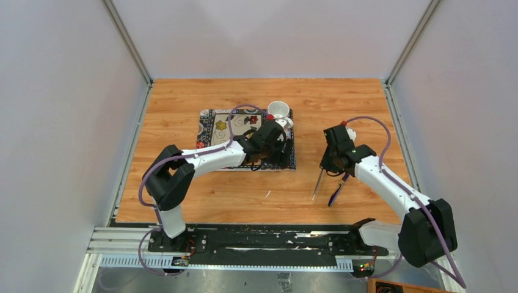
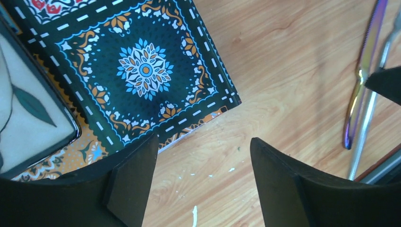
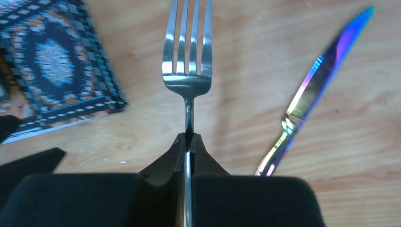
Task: Set the dinner table for one person
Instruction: Pick up the spoon from the center of the board, then place the spoon on the napkin.
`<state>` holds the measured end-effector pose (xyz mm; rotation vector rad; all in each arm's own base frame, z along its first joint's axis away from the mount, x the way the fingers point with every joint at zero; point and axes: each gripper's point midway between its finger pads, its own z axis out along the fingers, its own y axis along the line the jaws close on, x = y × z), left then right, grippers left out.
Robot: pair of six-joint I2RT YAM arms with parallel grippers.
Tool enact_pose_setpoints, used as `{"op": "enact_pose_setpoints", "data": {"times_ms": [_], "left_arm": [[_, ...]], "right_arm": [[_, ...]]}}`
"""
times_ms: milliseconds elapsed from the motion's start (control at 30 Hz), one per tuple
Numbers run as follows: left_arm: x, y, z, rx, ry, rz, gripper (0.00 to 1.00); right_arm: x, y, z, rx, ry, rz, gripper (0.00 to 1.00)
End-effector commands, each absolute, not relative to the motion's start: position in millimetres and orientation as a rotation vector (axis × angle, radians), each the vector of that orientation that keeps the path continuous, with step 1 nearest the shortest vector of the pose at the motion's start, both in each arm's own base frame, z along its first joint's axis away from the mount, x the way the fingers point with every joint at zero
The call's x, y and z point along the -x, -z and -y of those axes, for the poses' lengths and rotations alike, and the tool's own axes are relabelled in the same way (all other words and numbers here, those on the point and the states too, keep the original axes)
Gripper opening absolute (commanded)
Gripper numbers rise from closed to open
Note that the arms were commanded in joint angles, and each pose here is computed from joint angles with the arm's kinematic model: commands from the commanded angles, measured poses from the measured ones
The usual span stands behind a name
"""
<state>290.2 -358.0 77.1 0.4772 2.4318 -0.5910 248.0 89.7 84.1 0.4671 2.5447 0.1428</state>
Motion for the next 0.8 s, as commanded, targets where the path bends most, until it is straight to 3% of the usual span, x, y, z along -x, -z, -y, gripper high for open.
{"op": "enact_pose_setpoints", "data": {"times_ms": [0, 167, 767], "left_arm": [[-298, -101, 349, -0.424, 0.585, -2.369, 0.8], [-298, -111, 335, -0.4, 0.546, -2.358, 1.0], [-322, -113, 237, -0.153, 0.449, -2.358, 1.0]], "right_arm": [[-275, -108, -119, -0.349, -0.167, -2.499, 0.0], [-292, -113, -150, -0.258, -0.199, -2.505, 0.0], [-335, -128, -236, -0.054, -0.304, -2.5, 0.0]]}}
